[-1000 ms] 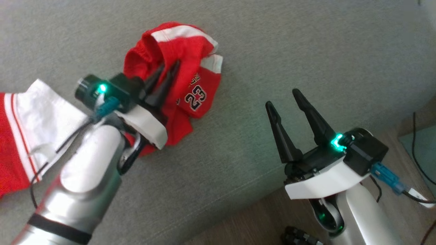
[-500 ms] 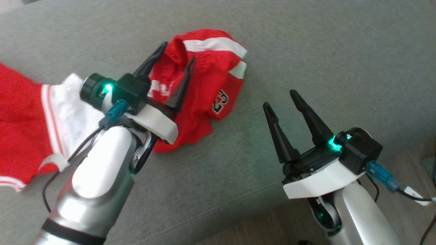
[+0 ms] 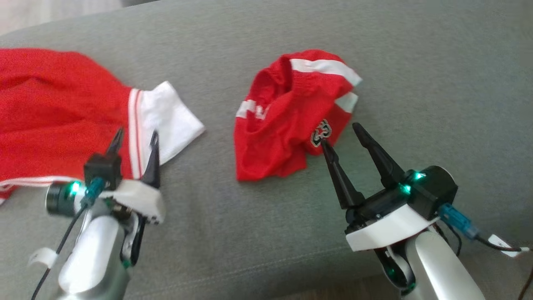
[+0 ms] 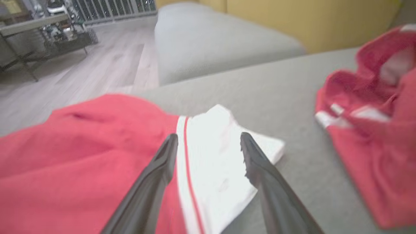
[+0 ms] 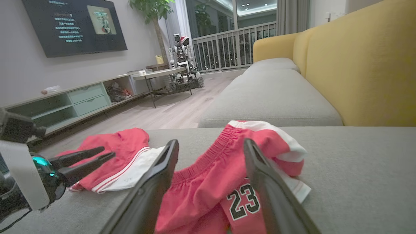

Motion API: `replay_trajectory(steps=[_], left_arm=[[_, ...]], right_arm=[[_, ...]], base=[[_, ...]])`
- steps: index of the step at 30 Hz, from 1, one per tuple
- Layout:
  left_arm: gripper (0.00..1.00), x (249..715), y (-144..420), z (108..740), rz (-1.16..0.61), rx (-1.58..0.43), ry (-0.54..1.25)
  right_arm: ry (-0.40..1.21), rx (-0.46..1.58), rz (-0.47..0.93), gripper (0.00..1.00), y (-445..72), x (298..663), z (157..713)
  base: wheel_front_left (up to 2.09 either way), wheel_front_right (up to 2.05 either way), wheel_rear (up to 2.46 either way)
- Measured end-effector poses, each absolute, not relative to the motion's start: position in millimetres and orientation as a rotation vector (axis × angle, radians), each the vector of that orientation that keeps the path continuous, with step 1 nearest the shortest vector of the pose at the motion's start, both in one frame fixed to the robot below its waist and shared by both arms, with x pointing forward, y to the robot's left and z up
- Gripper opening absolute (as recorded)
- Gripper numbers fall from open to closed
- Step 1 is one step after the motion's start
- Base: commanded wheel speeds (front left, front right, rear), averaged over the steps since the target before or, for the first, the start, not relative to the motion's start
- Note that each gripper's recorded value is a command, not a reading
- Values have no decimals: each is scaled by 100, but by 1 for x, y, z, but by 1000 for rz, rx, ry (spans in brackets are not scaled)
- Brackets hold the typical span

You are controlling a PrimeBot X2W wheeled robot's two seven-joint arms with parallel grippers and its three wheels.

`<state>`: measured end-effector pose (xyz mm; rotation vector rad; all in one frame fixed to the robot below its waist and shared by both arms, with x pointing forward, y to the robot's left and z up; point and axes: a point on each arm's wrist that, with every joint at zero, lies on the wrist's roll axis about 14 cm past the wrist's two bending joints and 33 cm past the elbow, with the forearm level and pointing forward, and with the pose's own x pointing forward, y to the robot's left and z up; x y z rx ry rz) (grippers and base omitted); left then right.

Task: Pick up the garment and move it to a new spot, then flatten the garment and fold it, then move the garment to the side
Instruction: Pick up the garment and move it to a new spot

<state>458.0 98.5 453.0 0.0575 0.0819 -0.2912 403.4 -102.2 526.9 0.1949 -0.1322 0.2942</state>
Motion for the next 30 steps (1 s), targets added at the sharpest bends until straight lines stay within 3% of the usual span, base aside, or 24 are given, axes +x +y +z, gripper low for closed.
replay_trajectory(steps=[7,15,16,17,30], left_arm=[[100,452,144,380,-193,140,334],[100,474,144,356,-216,163,441],[75,476,145,355,-216,167,443],[0,478,146,355,-215,172,446],[0,486,191,396,-129,251,306]], right_arm=[[-96,200,330,100,-89,412,513],[-58,193,307,100,-96,417,498],[-59,192,305,100,-97,418,498],[-61,190,303,100,-98,418,498],[-87,192,337,100,-86,422,507]], base=[[0,0,0],[0,0,0],[0,0,0],[0,0,0],[0,0,0]])
